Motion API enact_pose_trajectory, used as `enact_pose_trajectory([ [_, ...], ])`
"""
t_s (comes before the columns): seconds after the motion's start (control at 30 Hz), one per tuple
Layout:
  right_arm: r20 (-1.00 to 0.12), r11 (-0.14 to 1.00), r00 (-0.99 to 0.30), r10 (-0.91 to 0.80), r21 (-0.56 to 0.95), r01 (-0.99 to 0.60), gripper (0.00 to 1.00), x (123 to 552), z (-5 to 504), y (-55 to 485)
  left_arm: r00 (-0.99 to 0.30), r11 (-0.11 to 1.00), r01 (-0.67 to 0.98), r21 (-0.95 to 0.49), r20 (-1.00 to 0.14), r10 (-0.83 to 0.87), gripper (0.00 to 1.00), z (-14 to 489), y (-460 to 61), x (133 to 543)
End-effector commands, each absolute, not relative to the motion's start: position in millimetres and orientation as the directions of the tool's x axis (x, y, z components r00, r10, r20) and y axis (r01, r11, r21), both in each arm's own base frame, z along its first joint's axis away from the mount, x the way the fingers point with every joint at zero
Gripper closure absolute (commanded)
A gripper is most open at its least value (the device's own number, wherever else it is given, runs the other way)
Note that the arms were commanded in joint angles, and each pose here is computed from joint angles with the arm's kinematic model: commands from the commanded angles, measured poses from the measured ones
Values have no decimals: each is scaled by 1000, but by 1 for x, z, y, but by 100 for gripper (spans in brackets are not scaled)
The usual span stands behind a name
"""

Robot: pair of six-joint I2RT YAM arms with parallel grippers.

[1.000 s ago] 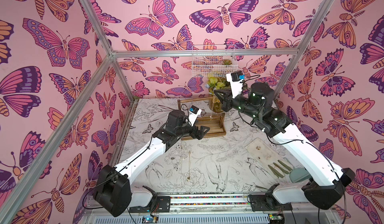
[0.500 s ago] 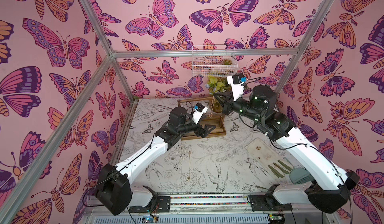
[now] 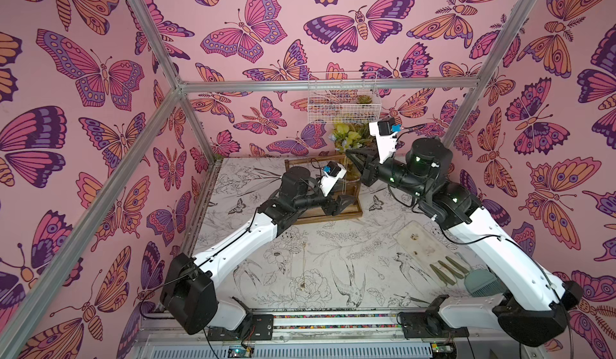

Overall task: Take the necklace off the jewelry display stand
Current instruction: Place the necklace at the center of the board.

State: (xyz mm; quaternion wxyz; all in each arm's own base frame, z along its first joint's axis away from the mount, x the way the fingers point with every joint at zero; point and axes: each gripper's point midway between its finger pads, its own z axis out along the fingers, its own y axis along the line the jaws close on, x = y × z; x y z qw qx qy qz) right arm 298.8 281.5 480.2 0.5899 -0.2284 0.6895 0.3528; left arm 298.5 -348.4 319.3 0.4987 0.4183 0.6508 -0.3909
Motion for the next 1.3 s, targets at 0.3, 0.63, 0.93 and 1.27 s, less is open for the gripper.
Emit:
enact_pose_trajectory([
  [0.3,-978,674,-148,145,207,-709,100,287,503,263,-101,289,956,-57,-985,141,63,332,-358,287],
  [0.63,-980,682,-133,148,198,-704,100,290,507,262,-95,289,956,-52,-986,138,69,335,-358,287],
  [0.93,-981,676,-128,149,195,-710,100,291,511,265,-97,306,951,-50,-986,139,75,334,-356,289],
  [1.27,-981,676,-130,147,196,-711,100,291,510,266,-109,328,943,-56,-984,144,84,332,-355,291],
])
